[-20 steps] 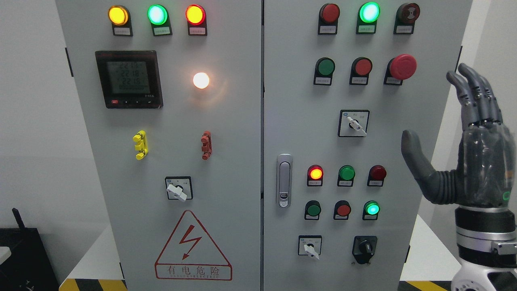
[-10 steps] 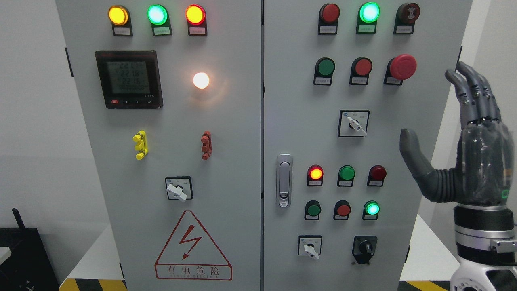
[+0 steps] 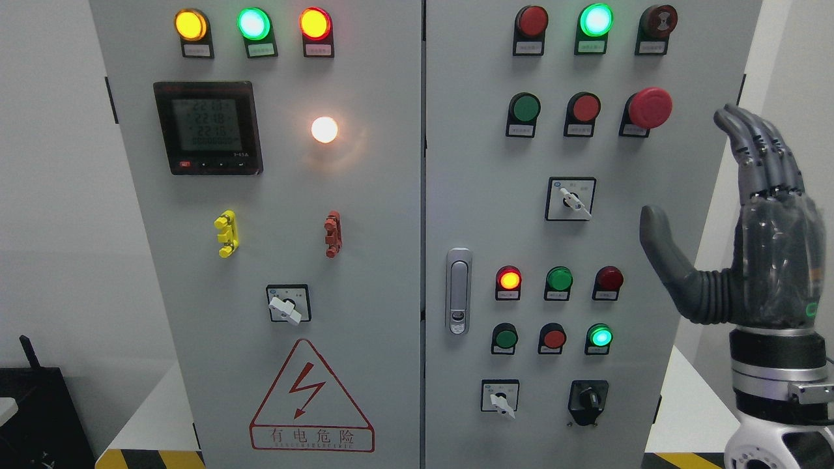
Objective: Rotate and turn off gray switch
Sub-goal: 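Raise the right hand and curl its fingers toward the cabinet, then move the right hand toward the upper black-and-white rotary switch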
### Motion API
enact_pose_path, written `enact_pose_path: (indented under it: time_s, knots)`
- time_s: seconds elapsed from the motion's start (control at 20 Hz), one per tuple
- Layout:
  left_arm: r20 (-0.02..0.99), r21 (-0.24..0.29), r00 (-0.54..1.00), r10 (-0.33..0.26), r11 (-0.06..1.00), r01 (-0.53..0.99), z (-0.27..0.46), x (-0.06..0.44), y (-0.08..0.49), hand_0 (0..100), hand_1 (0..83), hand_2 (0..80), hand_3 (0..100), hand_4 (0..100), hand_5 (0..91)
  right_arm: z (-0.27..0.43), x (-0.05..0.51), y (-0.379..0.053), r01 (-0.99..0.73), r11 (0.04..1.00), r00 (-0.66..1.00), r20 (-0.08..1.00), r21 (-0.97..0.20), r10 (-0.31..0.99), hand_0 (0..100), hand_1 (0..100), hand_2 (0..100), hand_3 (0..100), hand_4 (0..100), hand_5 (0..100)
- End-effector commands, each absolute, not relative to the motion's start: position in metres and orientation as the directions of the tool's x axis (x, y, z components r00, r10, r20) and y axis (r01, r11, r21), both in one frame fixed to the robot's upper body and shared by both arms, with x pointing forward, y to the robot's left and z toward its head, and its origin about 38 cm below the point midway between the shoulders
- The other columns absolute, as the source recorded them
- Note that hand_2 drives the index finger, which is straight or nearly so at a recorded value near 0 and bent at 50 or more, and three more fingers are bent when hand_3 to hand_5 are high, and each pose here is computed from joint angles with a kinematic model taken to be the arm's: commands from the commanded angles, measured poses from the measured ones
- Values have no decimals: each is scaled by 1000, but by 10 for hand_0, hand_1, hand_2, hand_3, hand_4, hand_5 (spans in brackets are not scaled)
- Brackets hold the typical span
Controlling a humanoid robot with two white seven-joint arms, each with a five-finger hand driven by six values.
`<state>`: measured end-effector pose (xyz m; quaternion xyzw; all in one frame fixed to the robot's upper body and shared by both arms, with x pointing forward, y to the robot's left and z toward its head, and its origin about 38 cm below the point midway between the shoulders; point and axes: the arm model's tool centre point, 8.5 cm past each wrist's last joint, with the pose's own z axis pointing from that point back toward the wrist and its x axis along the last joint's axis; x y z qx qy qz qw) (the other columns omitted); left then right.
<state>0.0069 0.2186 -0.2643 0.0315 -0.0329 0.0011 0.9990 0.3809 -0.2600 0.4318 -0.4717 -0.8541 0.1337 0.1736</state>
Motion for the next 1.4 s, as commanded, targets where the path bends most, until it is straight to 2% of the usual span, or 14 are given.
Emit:
enact_pose_path:
  time_s: [0.0, 0.05, 0.1, 0.2, 0.25, 0.5, 0.95, 1.1, 1.35]
  knots:
    - [101, 62, 995, 27, 998, -33, -264, 22, 219, 120, 389, 0, 0, 0, 0, 430, 382, -255, 748, 541, -508, 191, -385, 840, 355, 407, 228, 598, 625, 733]
    - [101, 62, 995, 27, 998, -33, -264, 22, 219, 120, 389, 0, 0, 0, 0, 430, 383, -255, 748, 541, -506, 196, -385, 840, 347, 420, 246, 624, 687, 831]
    - [101, 62, 994, 29, 997, -35, -264, 22, 219, 120, 389, 0, 0, 0, 0, 429, 384, -256, 747, 542, -499, 214, -385, 840, 344, 425, 255, 638, 707, 862]
    - [101, 62, 995, 27, 998, -33, -264, 22, 219, 120, 389, 0, 0, 0, 0, 428, 385, -255, 740, 551, -492, 248, -384, 834, 338, 432, 291, 717, 782, 987]
    - [101, 62, 995, 27, 998, -33, -264, 22, 219, 120, 389, 0, 0, 0, 0, 428, 386, -253, 736, 555, -493, 255, -387, 832, 325, 439, 304, 745, 799, 1000]
    - [101, 62, 995, 27, 998, -33, -264, 22, 219, 120, 389, 0, 0, 0, 0, 426, 390, -247, 719, 571, -488, 297, -396, 821, 206, 461, 393, 870, 896, 1000]
    - [101, 62, 995, 27, 998, -33, -264, 22, 219, 120, 389, 0, 0, 0, 0, 420, 398, -223, 667, 616, -500, 360, -419, 787, 174, 485, 448, 931, 948, 1000]
    - [101, 62, 995, 27, 998, -33, -264, 22, 219, 120, 389, 0, 0, 0, 0, 415, 402, -220, 651, 624, -476, 406, -432, 780, 159, 486, 461, 935, 955, 1000]
    - [101, 62, 995, 27, 998, -33, -264, 22, 219, 120, 389, 0, 0, 0, 0, 407, 407, -215, 633, 629, -470, 420, -452, 776, 121, 482, 481, 937, 957, 1000]
